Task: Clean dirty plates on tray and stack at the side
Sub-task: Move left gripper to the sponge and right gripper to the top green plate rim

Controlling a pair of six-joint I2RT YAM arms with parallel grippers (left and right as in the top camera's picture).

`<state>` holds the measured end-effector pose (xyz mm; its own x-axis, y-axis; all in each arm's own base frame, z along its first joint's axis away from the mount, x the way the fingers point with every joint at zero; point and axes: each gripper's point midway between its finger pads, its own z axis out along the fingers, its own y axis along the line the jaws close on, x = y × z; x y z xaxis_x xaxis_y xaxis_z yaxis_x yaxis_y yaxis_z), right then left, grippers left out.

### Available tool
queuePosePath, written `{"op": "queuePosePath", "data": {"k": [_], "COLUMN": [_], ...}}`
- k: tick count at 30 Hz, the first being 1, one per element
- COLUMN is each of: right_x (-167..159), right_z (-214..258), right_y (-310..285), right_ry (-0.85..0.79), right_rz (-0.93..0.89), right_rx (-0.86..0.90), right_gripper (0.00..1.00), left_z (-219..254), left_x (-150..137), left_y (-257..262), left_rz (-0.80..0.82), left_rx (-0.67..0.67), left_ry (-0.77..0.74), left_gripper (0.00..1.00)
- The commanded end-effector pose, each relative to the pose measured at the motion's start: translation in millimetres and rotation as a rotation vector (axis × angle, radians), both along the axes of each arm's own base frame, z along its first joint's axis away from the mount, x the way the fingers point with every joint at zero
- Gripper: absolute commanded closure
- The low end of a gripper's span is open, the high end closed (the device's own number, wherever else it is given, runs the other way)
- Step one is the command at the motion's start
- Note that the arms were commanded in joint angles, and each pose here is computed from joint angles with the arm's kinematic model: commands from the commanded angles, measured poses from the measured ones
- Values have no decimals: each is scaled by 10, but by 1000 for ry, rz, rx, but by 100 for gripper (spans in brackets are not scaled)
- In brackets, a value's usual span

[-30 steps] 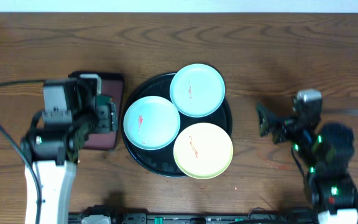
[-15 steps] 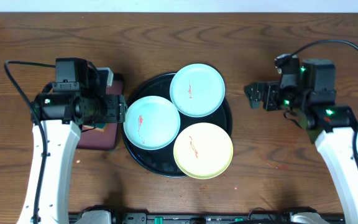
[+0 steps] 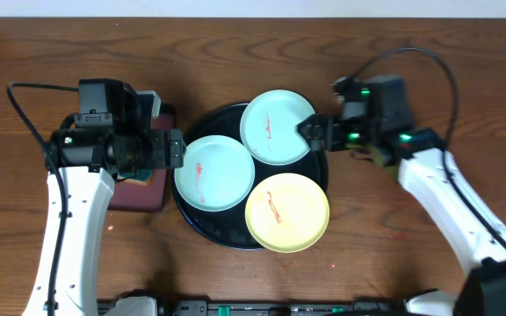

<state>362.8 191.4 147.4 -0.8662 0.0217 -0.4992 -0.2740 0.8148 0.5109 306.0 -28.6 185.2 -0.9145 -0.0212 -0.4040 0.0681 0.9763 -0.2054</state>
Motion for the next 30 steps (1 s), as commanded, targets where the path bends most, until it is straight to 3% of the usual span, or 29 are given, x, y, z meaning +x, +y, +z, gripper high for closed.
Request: {"op": "queuePosePath", "data": {"k": [1,8,14,22,30], "right_x": [79,78,-161,-326,-346], "right_z": [77,-183,-680,-1151,-1240], "right_y": [299,739,963,1169,1283], "right_ry": [20,153,287,366,347], "right_rz": [-5,7,-3,18,26], "right_rx": [-16,-138,-230,-276,-284], "right_gripper": [15,29,53,60,69], "left_z": [82,59,56,35,-212], "left_x": [74,100,117,134,194], "left_y": [-28,161,436,574,636], "left_rz": [-8,51,233,337,344], "left_rx": [-7,88,159,188,228], "left_ry": [-32,-35,-27,-21,55], "left_gripper": [5,5,5,5,5]}}
